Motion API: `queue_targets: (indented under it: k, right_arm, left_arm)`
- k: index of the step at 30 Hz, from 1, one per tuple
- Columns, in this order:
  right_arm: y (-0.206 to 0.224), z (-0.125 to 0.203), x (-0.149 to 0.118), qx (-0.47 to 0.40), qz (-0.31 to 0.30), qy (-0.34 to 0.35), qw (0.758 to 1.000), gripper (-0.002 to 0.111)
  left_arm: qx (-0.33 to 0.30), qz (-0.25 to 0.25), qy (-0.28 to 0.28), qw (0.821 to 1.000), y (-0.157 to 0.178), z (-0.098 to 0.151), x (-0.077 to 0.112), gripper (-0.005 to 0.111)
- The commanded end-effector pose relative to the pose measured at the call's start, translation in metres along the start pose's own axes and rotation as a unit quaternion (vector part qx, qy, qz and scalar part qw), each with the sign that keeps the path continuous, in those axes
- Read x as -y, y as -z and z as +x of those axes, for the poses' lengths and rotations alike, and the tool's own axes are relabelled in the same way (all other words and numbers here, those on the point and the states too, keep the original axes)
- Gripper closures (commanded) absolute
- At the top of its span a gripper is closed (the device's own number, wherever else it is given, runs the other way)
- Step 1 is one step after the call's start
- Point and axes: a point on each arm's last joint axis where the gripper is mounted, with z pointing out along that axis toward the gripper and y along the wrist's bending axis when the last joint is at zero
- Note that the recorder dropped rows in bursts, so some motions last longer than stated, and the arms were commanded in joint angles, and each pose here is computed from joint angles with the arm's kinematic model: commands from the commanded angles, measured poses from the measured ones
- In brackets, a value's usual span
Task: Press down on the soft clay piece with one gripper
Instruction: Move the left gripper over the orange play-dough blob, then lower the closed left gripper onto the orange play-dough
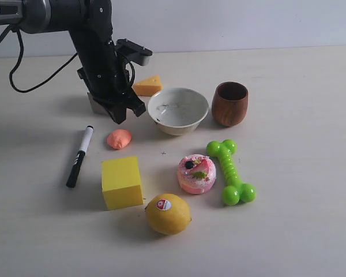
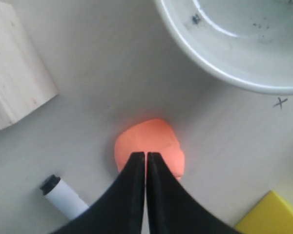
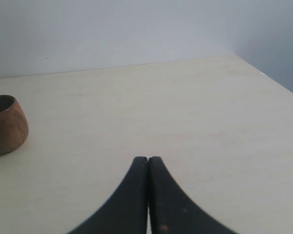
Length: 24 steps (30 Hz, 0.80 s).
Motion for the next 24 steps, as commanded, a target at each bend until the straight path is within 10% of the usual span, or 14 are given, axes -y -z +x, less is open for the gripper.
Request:
queue_targets:
  k: [1,24]
  right_arm:
    - [0.000,0.001,0.000,0.003,0.000,0.002,1.000,0.108]
    - [0.000,0.001,0.000,0.003,0.000,0.002,1.000,0.108]
  left_arm:
    - [0.010,0.001,0.001,1.000,0.002,-0.003,0.002,0.103]
    - [0.007,0.006,0.017,1.000,-0.011,-0.004,0.000,0.103]
